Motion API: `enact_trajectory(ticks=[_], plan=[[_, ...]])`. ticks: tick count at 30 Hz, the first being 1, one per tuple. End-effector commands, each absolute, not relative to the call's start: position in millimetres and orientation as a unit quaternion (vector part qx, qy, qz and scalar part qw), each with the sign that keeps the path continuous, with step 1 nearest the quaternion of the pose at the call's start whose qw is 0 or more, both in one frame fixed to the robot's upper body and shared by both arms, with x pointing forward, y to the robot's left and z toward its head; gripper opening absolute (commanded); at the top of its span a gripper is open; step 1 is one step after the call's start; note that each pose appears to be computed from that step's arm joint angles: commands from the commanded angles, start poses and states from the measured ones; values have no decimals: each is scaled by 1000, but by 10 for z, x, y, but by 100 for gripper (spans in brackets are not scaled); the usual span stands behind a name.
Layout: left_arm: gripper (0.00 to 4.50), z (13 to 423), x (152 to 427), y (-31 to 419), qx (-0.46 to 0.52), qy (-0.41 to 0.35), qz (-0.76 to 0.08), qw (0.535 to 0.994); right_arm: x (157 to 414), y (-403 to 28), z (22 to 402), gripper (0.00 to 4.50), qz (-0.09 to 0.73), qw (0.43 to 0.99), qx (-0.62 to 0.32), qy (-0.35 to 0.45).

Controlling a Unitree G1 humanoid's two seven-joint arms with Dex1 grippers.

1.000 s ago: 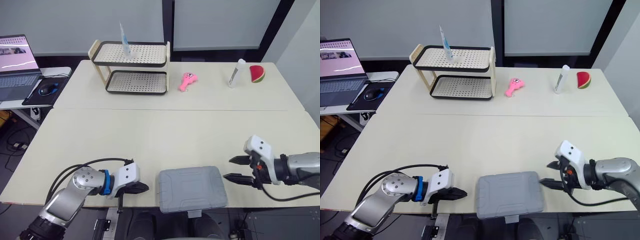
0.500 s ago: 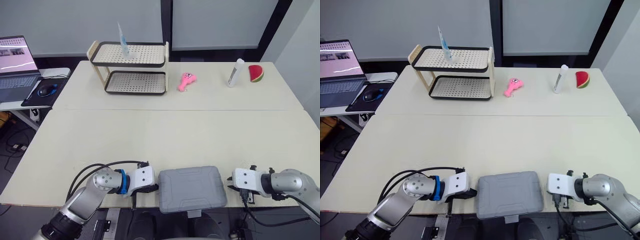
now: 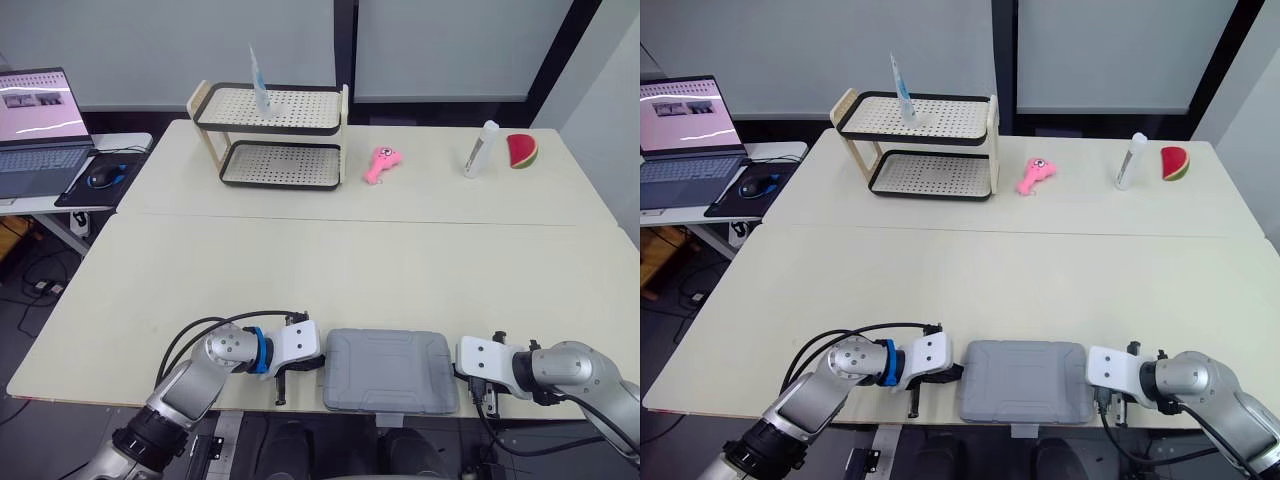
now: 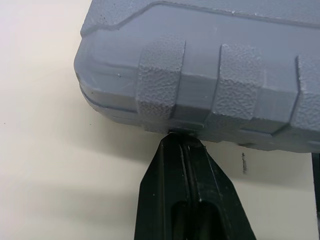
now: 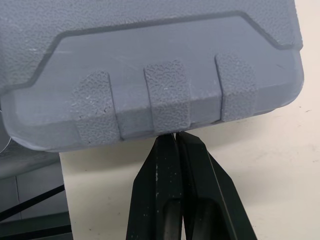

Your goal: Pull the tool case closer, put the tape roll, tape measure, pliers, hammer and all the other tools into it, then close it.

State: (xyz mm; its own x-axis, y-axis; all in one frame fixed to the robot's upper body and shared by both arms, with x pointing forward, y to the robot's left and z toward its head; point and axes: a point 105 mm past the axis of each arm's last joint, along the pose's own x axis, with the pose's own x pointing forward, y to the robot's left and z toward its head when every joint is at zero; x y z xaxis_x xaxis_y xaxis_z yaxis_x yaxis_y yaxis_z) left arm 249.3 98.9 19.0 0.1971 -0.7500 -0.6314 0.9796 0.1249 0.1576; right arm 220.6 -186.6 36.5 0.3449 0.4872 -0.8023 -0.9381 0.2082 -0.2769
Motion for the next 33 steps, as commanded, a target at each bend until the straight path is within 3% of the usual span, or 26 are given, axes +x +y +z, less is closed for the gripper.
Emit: enact_trajectory(ticks=[1, 13, 17, 20, 23, 33], plan=[[0, 208, 2460, 858, 277, 188, -616, 713, 2224, -1735, 485, 1, 502, 730, -389, 252], [0, 224, 2569, 1025, 295, 186, -593, 726, 2244, -1973, 463, 1, 473, 733, -398, 282], [0, 363, 2710, 1356, 302, 168, -553, 758, 2441, -2161, 686, 1, 433, 760, -428, 226], [57, 624, 2773, 1687, 275, 149, -533, 786, 2511, -2334, 926, 61, 412, 800, -390, 197], [149, 922, 2783, 1944, 243, 124, -526, 805, 2519, -2393, 1235, 110, 421, 827, -337, 158], [450, 1446, 2874, 2400, 190, 117, -492, 841, 2428, -2643, 1717, 267, 424, 847, -280, 156]])
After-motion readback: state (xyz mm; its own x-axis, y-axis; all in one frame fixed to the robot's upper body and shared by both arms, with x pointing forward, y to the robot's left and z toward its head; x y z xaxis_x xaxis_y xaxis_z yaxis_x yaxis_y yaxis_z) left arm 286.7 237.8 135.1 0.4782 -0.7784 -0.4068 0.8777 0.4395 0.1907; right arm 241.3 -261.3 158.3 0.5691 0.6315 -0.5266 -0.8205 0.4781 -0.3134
